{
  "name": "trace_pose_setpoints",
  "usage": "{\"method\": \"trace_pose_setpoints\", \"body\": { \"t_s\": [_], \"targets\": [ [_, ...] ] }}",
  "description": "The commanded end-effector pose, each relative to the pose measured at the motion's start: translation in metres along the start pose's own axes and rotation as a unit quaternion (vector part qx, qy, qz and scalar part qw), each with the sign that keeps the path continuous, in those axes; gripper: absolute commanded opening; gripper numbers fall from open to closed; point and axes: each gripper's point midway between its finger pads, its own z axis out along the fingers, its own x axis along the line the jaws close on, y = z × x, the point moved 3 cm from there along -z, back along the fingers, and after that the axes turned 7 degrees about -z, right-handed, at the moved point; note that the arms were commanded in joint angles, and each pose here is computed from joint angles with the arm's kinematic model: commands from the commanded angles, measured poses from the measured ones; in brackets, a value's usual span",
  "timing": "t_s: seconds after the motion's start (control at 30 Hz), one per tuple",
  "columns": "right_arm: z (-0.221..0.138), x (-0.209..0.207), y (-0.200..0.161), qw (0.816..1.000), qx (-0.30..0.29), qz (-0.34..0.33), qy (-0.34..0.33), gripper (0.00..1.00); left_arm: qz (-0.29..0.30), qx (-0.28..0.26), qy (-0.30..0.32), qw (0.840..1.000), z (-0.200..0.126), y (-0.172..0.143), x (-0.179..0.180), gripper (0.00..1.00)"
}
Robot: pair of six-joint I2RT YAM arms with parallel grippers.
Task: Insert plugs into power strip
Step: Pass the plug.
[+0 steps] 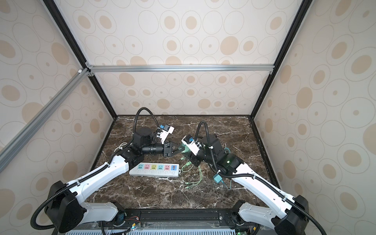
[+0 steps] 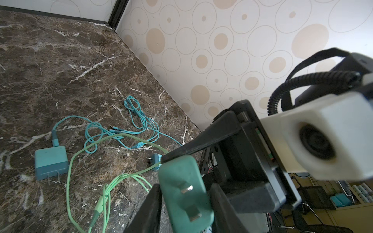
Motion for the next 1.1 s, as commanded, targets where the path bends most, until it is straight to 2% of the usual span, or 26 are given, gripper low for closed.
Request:
{"method": "trace_pose_setpoints", "body": {
  "t_s": [0.0,0.53,0.7,0.97,1.07],
  "targets": [
    [-0.006,0.004,0.007,1.000,-0.013,-0.017,0.002,0.31,0.021,-0.005,-0.017,1.000,0.002,0.011,-0.015,0.37],
    [-0.006,0.004,0.005,1.000,-0.013,-0.020,0.001,0.33,0.017,-0.008,-0.032,0.999,0.003,0.011,-0.018,0.20],
    [-0.007,0.005,0.005,1.000,-0.017,-0.012,0.003,0.37,0.017,-0.015,-0.040,0.999,0.002,0.013,-0.021,0.07],
    [-0.010,0.006,0.001,1.000,-0.016,-0.007,0.002,0.43,0.020,-0.025,-0.064,0.997,0.002,0.018,-0.028,0.00],
    [-0.011,0.006,0.002,1.000,-0.018,-0.007,0.000,0.50,0.019,-0.026,-0.076,0.997,0.001,0.018,-0.032,0.00]
  ]
}}
